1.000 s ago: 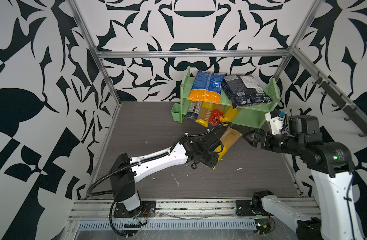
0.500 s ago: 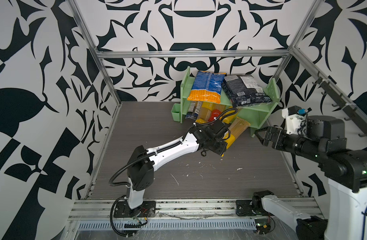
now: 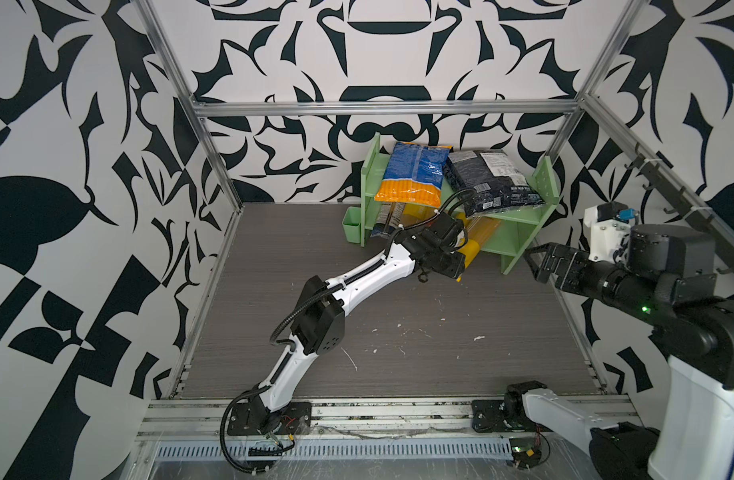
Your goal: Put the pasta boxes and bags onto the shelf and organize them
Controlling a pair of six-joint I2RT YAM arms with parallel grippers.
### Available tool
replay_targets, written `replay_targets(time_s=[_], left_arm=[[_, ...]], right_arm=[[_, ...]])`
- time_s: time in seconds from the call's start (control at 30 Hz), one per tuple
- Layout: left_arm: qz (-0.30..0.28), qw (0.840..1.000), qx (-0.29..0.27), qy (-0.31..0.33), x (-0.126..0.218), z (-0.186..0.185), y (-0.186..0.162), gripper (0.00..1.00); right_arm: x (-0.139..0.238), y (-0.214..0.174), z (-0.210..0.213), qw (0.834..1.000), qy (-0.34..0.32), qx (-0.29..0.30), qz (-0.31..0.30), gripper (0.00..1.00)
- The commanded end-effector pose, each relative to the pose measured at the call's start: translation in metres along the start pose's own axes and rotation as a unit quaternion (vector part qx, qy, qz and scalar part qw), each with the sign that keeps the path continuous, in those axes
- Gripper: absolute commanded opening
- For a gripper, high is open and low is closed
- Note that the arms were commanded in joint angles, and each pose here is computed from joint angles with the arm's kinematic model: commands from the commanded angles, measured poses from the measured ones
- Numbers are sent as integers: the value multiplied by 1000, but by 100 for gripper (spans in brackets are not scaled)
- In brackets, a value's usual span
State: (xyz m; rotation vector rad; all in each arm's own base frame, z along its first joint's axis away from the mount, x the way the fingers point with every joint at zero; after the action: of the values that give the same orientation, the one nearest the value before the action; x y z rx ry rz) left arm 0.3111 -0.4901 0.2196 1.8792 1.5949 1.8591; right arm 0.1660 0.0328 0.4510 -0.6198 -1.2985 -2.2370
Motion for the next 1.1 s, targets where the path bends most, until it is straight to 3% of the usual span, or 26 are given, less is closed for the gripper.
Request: replay_targets(time_s=[0.0,0.7,1.07], left_arm=[[-108,992,-23,-57,25,-22,61,0],[-184,969,30,-160,-8,-25,103,0],[-215,960,52,-174,-17,-13,116,3]], right_arm=[[-1,10,0,1000,-10,4,-18,97],[7,12,-9,999,-43,-3,-22,97],[16,14,-12,998,-56,0,-31,97]])
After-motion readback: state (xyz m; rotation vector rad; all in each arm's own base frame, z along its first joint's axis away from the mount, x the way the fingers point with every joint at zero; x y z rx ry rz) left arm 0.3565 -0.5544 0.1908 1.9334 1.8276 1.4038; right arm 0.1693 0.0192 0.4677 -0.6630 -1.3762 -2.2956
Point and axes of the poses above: each gripper's point midway between its finger pads, its own x axis back along the fingers, its own z axis along the line the jaws close on, y = z × x, the point moved 3 cm from there along x, back along the fingers, and after that the axes turned 9 degrees about -x, right-handed, at the moved point
